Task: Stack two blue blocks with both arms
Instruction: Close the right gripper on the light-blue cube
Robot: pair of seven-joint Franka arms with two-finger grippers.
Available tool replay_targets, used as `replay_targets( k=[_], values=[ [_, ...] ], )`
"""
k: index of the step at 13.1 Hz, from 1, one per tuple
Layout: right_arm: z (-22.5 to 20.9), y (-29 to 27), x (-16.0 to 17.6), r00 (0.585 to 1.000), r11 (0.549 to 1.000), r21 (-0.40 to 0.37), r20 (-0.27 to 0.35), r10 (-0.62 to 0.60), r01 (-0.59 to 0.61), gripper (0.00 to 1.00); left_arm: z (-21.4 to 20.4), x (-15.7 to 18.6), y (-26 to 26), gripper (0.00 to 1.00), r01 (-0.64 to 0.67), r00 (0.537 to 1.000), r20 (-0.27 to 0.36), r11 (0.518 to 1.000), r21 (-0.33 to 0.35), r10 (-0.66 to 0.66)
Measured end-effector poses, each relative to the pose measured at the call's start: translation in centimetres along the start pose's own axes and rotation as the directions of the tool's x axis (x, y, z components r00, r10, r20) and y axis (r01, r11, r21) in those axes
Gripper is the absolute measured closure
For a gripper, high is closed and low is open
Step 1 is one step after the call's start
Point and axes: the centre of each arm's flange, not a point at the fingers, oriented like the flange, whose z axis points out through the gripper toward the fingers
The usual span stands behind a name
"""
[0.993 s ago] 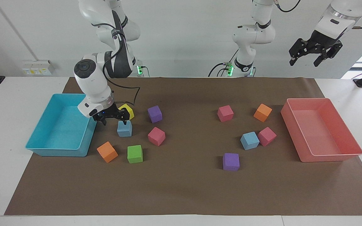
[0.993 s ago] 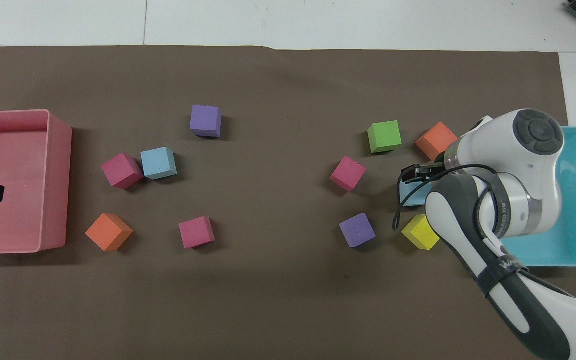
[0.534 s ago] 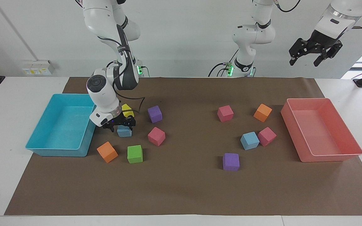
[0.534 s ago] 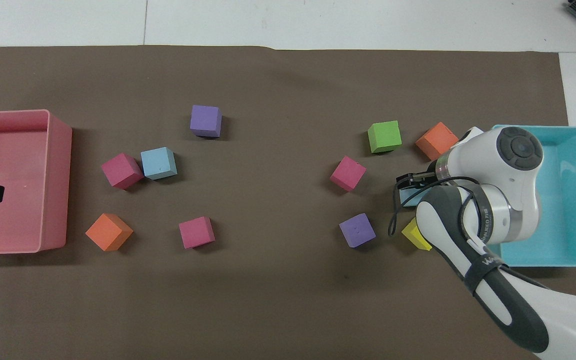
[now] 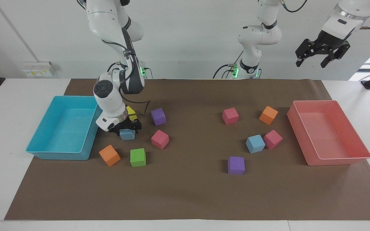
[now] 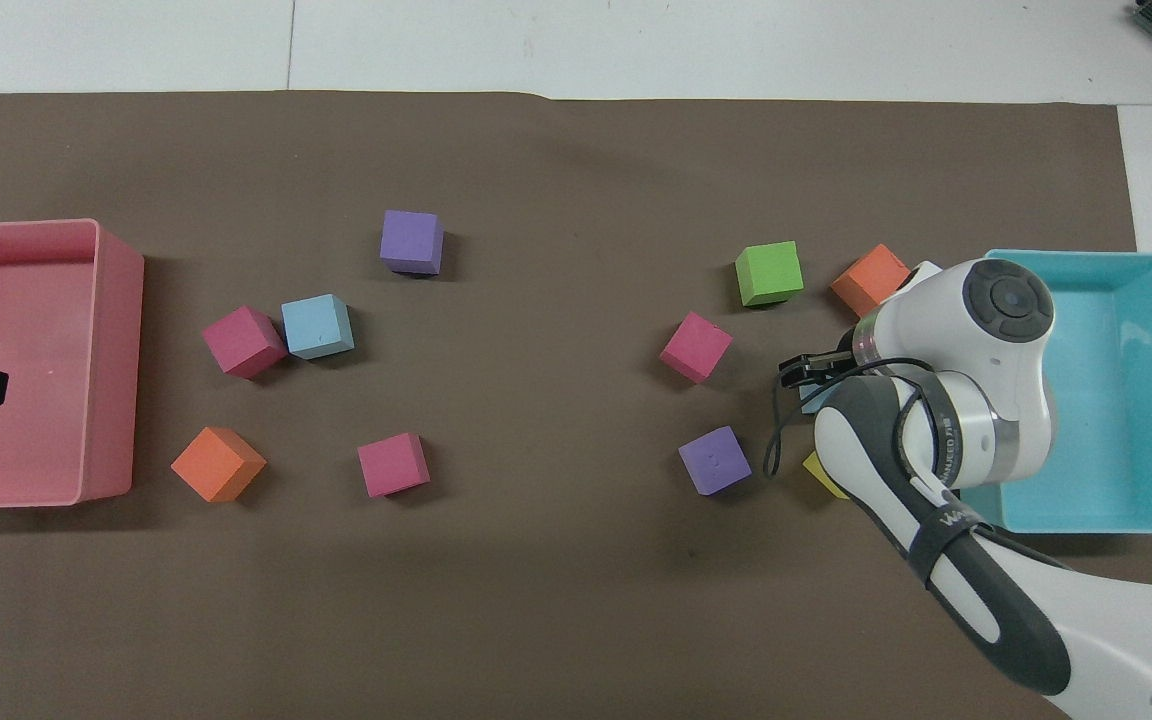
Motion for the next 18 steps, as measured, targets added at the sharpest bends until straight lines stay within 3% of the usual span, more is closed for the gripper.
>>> replay_targets(
  k=[3,7,11,15,18],
  values=[
    [0.1,0.4,-0.1,1.000,1.000,0.000,0.011,-0.022,0.022,0.01,0.0,0.0,0.0,0.00,0.000,1.000,0.000,1.000,0.000,0.000],
    [-0.2,0.5,0.0,1.000,1.000,0.000,0.007,-0.021,0.021,0.41,0.0,0.0,0.0,0.00,0.000,1.000,0.000,1.000,0.000,0.000],
    [-2.0,0.3,0.7,1.000,1.000,0.003,0.019,-0.024,0.024,0.42,0.0,0.0,0.0,0.00,-0.001,1.000,0.000,1.000,0.000,0.001],
    [-9.4,-1.0,1.4,0.998,0.998,0.017,0.025,0.052,-0.052,0.42,0.0,0.0,0.0,0.00,-0.001,1.000,0.000,1.000,0.000,0.001],
    [-12.4,-4.7,1.3,0.993,0.993,0.020,0.010,0.119,-0.119,0.42,0.0,0.0,0.0,0.00,-0.002,1.000,0.000,1.000,0.000,0.002]
  ],
)
